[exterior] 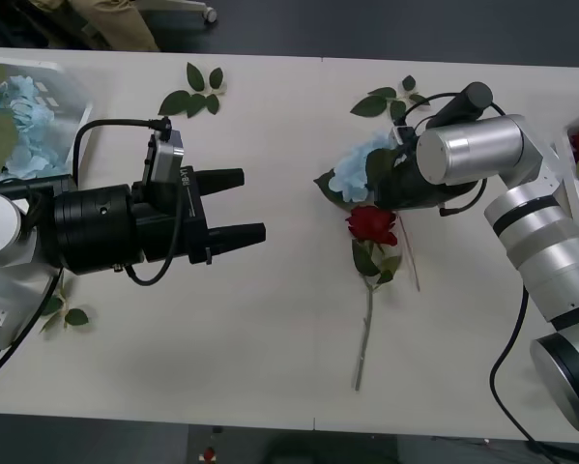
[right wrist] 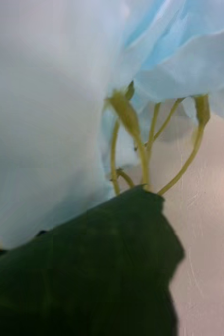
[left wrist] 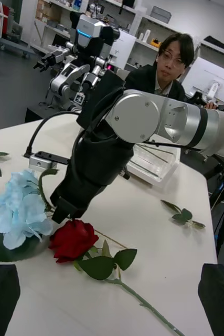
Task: Put the red flowers into the right box and the blue flowers into the left box
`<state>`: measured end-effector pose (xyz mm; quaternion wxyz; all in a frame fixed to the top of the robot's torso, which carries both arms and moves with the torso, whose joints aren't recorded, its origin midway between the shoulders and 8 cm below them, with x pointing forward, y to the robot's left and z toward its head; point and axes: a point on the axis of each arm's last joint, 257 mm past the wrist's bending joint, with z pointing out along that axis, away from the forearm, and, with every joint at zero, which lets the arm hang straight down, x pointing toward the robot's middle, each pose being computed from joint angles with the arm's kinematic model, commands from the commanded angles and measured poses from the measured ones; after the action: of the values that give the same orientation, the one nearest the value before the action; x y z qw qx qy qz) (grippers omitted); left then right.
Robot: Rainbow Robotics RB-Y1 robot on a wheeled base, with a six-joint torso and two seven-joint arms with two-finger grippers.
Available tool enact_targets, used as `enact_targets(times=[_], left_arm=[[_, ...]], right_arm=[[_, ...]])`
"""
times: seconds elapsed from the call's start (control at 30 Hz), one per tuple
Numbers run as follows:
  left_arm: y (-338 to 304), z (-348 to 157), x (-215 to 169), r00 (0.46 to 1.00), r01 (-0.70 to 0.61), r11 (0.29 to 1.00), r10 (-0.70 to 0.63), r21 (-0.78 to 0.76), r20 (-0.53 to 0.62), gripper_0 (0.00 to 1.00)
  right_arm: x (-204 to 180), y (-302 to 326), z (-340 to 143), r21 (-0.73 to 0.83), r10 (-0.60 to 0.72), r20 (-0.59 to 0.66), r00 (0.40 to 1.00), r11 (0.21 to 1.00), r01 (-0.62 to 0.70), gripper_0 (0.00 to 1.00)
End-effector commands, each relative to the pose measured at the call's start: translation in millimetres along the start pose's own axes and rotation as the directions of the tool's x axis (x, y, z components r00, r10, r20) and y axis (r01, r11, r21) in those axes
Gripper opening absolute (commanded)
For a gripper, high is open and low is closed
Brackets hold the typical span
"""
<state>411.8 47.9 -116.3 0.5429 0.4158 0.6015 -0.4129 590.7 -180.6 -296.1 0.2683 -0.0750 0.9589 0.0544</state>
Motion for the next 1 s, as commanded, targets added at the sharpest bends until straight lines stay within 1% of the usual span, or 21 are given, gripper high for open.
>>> enact_targets(times=[0.03, 0.1, 0.37, 0.53, 0.7, 0.83, 1.0], left_arm=[[0, 1, -20, 0.998, -0.05, 0.999, 0.05, -0.002, 0.042, 1.0], [0, 1, -20, 0.998, -0.05, 0.999, 0.05, -0.002, 0.042, 1.0], [0, 1, -20, 0.998, -0.05, 0.999, 0.05, -0.002, 0.042, 1.0], [0, 1, -20, 0.998, -0.05, 0.999, 0.05, -0.002, 0.042, 1.0], [0, 1, -20, 0.998, -0.05, 0.999, 0.05, -0.002, 0.042, 1.0], [0, 1, -20, 0.998, -0.05, 0.999, 0.05, -0.002, 0.042, 1.0], [0, 1, -20, 0.998, -0.05, 0.999, 0.05, -0.002, 0.042, 1.0]], right_arm=[[-21, 1, -10, -0.003, -0.054, 0.042, 0.998, 0.999, 0.055, 0.02], [-22, 0, -9, -0.002, -0.053, 0.047, 0.997, 0.999, 0.054, 0.0], [-25, -7, -9, -0.002, -0.048, 0.06, 0.997, 0.999, 0.049, 0.0], [-38, -17, -18, -0.011, -0.026, 0.089, 0.996, 1.0, 0.028, 0.0], [-61, -37, -37, -0.029, -0.055, 0.151, 0.987, 0.998, 0.06, 0.0], [-72, -49, -53, -0.077, -0.052, 0.192, 0.98, 0.995, 0.068, 0.0], [-87, -71, -78, -0.113, -0.081, 0.254, 0.964, 0.987, 0.113, 0.0]])
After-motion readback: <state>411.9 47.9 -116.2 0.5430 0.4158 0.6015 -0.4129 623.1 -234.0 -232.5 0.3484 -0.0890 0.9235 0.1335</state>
